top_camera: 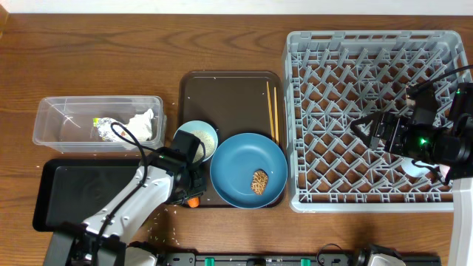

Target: Sort waste into correct bins and load items into the dishwasher rack

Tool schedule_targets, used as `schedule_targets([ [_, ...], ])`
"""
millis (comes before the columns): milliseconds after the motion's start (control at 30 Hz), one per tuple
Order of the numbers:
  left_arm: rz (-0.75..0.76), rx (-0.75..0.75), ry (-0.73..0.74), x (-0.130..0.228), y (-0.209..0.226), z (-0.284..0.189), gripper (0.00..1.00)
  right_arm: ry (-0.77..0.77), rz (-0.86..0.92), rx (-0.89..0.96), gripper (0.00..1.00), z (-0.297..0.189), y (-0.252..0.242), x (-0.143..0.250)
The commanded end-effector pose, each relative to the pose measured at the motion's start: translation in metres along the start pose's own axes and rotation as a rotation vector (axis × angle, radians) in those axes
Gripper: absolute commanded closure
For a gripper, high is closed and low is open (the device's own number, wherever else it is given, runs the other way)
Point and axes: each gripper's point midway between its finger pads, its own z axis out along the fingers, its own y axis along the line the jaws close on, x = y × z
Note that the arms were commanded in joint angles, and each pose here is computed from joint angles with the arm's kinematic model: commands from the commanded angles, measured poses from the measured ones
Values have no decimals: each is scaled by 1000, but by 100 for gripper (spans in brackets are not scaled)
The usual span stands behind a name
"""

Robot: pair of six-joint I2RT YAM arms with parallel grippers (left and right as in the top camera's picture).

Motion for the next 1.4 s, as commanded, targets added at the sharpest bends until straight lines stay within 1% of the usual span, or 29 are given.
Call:
schedule_targets([
  [0,10,61,-90,-19,-19,-34,71,1,-25,-3,6,0,2,0],
  [33,13,77,-115,-23,-23,-46,72,1,-25,-2,6,0,2,0],
  [100,38,110,-167,-29,-30,-70,77,4,-23,-2,6,0,2,1],
  [200,29,132,-204,-28,-27,-93,77,4,-23,-2,6,0,2,1],
  [267,0,126,-206,-23,-17,-101,77,4,-23,-2,6,0,2,1],
  [400,-134,29,-232,-20,25,-111,77,7,-21,-2,6,0,2,2],
  [500,-232,-9,-239,-19,50,-117,77,6,-22,-2,6,0,2,2],
  [633,-487,-57,-273,-26,86,-116,77,6,-22,-2,6,0,2,2],
  [767,-682,-118,-300,-31,122,-107,77,10,-20,-2,6,0,2,2],
  [933,-912,-138,-293,-27,156,-93,77,10,-19,-2,7,0,2,3],
  [1067,-998,-133,-280,-24,170,-82,76,9,-20,-2,6,0,2,2],
  [1100,-1009,-134,-274,-23,171,-81,67,9,-20,-2,6,0,2,2],
  [1133,-1011,-138,-272,-22,173,-80,51,9,-20,-2,6,0,2,2],
  [1167,-1004,-138,-273,-23,173,-80,32,9,-20,-2,6,0,2,2],
  [1200,-993,-137,-277,-24,173,-81,20,9,-20,-2,6,0,2,2],
  [1233,-978,-133,-278,-25,173,-81,12,10,-20,-2,6,0,2,2],
  [1267,-951,-122,-276,-27,171,-81,10,10,-20,-2,6,0,2,2],
  [1367,-850,-58,-262,-33,158,-84,9,9,-20,-2,6,0,2,2],
])
